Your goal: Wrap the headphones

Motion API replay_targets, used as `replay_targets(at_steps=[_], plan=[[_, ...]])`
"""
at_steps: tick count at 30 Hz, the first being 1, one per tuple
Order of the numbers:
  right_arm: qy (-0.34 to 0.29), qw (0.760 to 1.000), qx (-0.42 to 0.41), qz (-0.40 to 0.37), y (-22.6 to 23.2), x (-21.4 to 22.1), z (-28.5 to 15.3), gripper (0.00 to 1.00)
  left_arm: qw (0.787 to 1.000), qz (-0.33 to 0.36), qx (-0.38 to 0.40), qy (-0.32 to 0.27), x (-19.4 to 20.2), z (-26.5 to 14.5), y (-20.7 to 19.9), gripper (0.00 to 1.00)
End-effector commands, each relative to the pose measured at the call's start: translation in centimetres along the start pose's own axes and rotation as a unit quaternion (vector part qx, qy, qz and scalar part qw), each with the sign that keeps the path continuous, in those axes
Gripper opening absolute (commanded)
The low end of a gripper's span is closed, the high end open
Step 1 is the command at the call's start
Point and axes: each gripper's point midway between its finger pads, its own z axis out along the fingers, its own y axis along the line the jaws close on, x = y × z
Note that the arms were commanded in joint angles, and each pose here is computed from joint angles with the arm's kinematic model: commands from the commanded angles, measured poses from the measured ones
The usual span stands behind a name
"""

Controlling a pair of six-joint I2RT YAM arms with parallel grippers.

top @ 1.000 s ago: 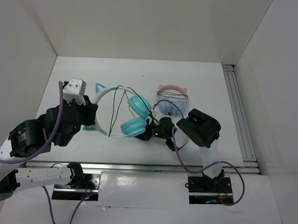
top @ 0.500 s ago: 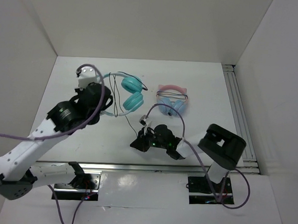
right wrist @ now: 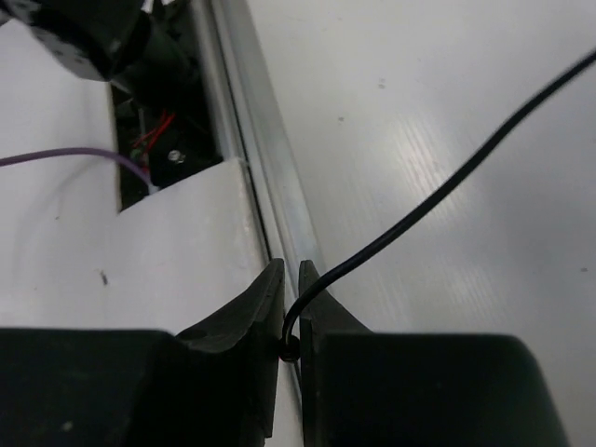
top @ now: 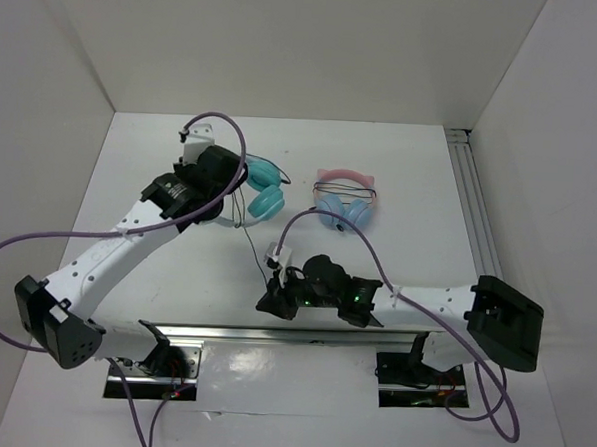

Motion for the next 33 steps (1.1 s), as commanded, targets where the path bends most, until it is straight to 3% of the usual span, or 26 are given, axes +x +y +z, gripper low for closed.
replay_targets(at_steps=[1, 7, 13, 19, 25, 30, 33], plan=[[-0.029, 0.996, -0.060, -0.056, 3.9, -4.8, -1.6, 0.00, 0.999, -0.026, -0.022, -0.015, -0.9, 0.6, -0.6, 0.00], [-0.048, 0.992, -0.062, -0.095, 5.3, -8.0, -4.0, 0.00, 1.000, -0.012, -0.020, -0.006, -0.1, 0.5, -1.1, 0.00], [-0.055, 0.990, -0.057, -0.115, 5.2, -9.5, -5.8, 0.00, 0.997, 0.064, 0.035, 0.007, 2.3, -1.2, -4.7, 0.00], [-0.040, 0.987, -0.071, -0.135, 5.5, -10.0, -5.6, 0.00, 0.992, 0.121, 0.024, 0.014, 4.0, -1.5, -5.7, 0.00], [-0.031, 0.981, 0.067, -0.177, 1.2, -11.3, -8.3, 0.00, 0.967, 0.248, 0.055, 0.029, 6.8, -1.3, -7.1, 0.00], [-0.051, 0.971, 0.158, -0.174, -1.6, -12.1, -10.3, 0.00, 0.947, 0.296, 0.101, 0.073, 11.1, -1.4, -7.9, 0.00], [-0.043, 0.963, 0.205, -0.171, -3.3, -11.7, -10.9, 0.00, 0.928, 0.294, 0.198, 0.115, 13.3, -3.4, -9.0, 0.00]])
